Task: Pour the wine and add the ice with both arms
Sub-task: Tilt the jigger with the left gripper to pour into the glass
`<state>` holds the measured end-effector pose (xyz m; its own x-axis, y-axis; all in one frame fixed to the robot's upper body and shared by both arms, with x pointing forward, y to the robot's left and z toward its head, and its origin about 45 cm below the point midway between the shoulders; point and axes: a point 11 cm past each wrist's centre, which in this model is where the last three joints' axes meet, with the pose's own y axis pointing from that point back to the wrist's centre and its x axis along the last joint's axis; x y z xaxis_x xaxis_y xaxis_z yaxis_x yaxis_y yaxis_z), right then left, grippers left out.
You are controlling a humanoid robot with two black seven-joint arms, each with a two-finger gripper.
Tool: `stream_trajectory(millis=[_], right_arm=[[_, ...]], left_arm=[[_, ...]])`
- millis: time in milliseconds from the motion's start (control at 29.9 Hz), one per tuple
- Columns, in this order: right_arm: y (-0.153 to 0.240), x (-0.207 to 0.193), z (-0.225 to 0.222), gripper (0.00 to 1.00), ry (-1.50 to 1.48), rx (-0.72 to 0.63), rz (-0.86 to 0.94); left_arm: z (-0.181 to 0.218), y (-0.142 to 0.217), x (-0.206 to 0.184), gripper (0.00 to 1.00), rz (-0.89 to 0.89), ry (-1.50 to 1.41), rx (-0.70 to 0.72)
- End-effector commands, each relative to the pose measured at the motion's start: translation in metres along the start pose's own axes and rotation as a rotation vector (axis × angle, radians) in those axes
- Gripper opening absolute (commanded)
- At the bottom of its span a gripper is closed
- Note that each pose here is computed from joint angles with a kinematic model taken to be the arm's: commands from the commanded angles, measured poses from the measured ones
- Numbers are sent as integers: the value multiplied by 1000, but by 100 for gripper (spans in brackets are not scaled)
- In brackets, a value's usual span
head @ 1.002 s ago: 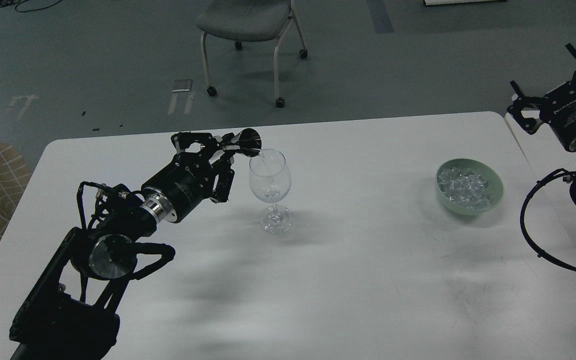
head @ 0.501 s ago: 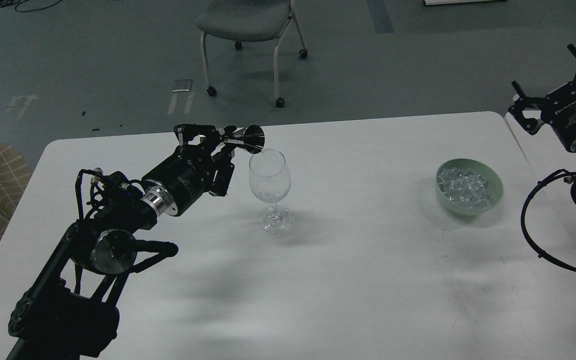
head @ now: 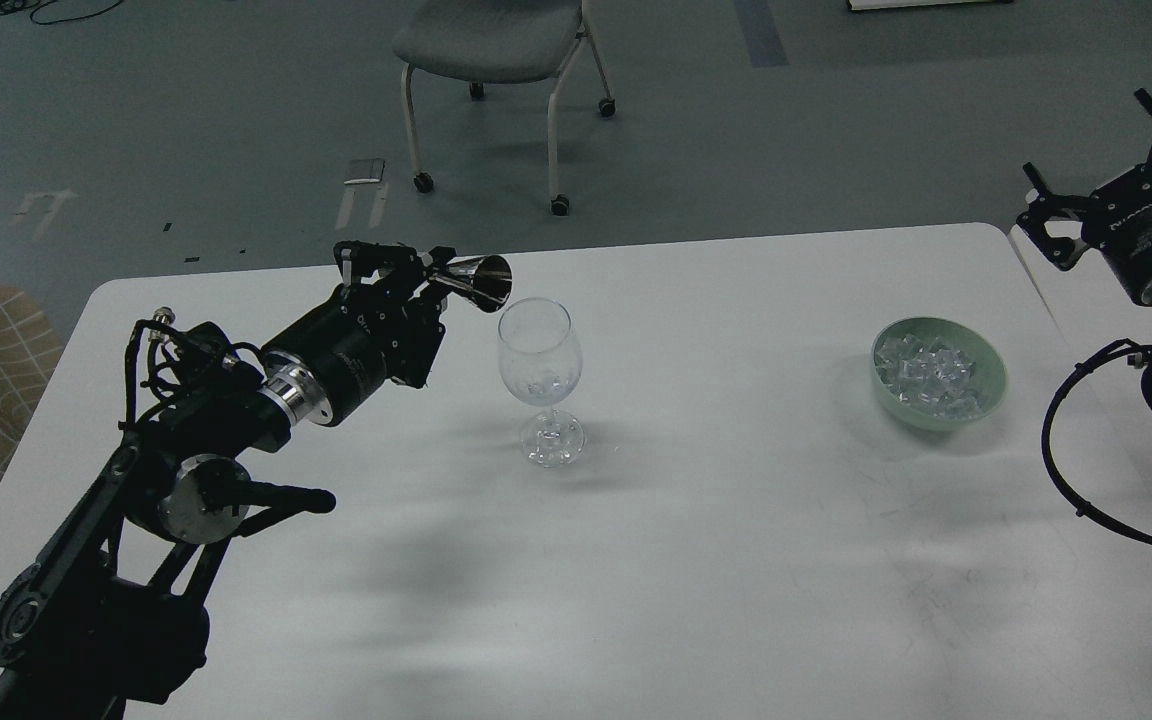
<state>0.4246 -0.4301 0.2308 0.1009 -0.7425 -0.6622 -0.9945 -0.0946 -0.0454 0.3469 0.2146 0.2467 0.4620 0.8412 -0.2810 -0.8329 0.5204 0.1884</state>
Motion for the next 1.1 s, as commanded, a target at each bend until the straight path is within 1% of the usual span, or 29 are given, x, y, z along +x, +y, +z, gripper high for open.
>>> stream_trajectory(millis=[0,1069], right_arm=[[0,0,0,100,1,0,1],[6,8,-6,100,-3,18,17]], left_arm=[[9,-3,-3,15,-11,-12,-15],[38,-9,-3,15,-6,-175,-41]])
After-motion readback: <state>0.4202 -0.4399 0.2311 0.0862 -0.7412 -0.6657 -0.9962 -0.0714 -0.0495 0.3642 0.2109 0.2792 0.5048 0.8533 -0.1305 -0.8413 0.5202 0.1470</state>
